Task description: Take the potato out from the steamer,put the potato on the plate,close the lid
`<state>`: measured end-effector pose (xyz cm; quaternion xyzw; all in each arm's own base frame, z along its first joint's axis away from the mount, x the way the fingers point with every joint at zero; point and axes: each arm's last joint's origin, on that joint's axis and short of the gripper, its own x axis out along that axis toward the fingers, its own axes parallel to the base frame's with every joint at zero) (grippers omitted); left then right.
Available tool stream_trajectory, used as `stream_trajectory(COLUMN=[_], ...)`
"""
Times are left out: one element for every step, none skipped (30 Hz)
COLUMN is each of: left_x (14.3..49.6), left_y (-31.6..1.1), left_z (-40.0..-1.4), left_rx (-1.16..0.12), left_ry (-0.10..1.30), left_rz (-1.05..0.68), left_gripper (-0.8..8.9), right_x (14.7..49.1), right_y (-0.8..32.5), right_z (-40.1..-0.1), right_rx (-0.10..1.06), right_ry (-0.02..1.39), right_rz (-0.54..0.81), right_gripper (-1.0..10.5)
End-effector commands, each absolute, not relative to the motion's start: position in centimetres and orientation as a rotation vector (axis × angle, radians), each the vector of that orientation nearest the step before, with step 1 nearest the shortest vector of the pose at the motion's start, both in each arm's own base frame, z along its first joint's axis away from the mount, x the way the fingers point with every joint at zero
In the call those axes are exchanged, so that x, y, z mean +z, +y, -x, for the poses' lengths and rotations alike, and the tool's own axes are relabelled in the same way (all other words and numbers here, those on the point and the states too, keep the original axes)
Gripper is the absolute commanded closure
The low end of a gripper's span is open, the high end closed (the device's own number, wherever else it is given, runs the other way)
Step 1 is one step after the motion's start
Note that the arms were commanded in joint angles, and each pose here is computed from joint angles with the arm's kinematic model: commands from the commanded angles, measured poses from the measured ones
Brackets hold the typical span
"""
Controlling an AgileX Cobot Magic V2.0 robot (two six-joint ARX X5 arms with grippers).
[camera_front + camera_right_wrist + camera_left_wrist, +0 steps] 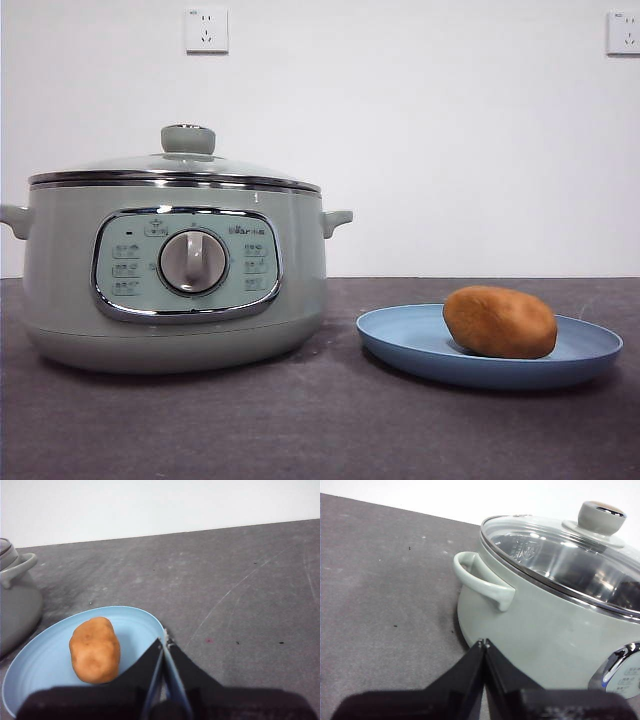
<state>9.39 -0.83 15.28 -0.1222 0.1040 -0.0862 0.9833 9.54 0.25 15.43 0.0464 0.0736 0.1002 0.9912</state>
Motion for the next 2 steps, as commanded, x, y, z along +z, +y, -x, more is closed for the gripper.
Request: stream_trajectory(left_x=[14.9, 14.9], left_y=[-0.81, -0.81], left_z=[-9.42, -9.42], left_rx=[-0.17, -0.17], left_ry=[0.223, 0.223], left_rz=[0.247, 0.247], left_gripper=[8.17, 8.17], right_x=[14.95, 14.95], right_y=[0.27, 0.27], right_z=[-9.57, -9.57], right_rx=[0.199, 0.199], right_ry=[0.172, 0.172], right_rz=[-0.106, -0.106], right_gripper=[9.5, 9.5])
